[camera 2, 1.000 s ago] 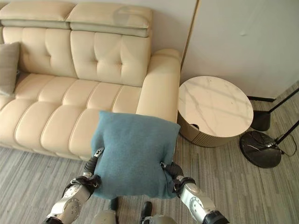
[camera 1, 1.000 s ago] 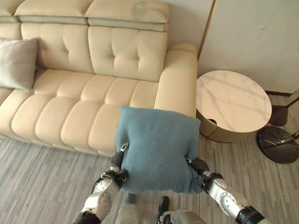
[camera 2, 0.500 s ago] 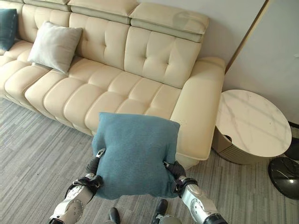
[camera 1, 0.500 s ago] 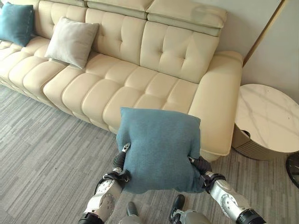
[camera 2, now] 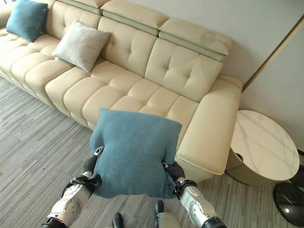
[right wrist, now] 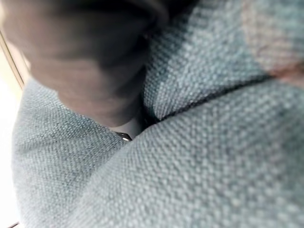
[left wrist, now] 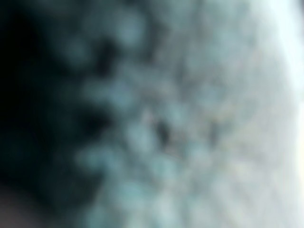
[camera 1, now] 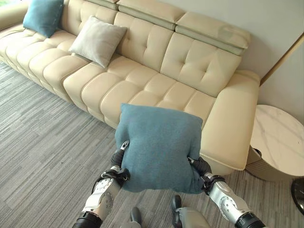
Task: Pick up all the scattered cushions and arrange them neatly on the sofa.
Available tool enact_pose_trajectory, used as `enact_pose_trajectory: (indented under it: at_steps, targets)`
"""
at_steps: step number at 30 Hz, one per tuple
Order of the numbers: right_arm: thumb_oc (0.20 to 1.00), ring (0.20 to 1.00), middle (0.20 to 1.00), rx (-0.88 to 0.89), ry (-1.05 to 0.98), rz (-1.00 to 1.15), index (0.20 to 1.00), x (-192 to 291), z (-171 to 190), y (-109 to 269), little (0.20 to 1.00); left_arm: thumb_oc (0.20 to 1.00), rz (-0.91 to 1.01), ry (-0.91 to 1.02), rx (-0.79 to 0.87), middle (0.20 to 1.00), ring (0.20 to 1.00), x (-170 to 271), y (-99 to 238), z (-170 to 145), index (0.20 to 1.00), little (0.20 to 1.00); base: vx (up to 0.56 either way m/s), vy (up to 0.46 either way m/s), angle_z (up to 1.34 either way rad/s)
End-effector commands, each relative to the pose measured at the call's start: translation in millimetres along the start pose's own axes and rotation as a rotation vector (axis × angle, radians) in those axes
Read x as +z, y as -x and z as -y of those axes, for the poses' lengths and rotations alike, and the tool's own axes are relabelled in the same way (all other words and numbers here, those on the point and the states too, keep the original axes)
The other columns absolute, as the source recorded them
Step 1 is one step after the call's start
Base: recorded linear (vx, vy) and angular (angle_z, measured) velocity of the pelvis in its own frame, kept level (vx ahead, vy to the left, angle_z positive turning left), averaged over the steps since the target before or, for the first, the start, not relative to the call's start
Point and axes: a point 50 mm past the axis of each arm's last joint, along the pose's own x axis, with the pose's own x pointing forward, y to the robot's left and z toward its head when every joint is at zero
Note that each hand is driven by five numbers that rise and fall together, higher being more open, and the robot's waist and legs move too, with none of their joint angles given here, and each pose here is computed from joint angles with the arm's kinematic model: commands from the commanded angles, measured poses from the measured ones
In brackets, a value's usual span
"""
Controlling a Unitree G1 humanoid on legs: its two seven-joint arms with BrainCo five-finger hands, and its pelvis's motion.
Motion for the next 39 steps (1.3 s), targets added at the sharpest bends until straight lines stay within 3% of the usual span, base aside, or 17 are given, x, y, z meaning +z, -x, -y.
enact_pose_trajectory:
  at_steps: [1,17,23,39]
  targets:
    - [0.200,0.200,0.200,0.462,-0.063,0.178,0.200,31,-106,-11,0.200,0.200,0.156,0.058,-0.444,0.200,0.200,22,0,109,0.200,0.200,0.20,-0.088,0.80]
    - [0.200,0.200,0.200,0.400,-0.023,0.173,0.200,31,-84,-10,0.200,0.200,0.145,0.108,-0.392,0.200,0.200,19,3,97,0.200,0.200,0.22,-0.083,0.20]
    - [0.200,0.200,0.200,0.327,-0.037,0.196,0.200,35,-71,-10,0.200,0.200,0.163,0.101,-0.372,0.200,0.200,22,1,100,0.200,0.200,0.24,0.117,-0.53]
    - [0.200,0.200,0.200,0.383,-0.071,0.079,0.200,9,-92,-14,0.200,0.200,0.152,0.036,-0.338,0.200,0.200,24,-1,87,0.200,0.200,0.16,0.224,-0.53]
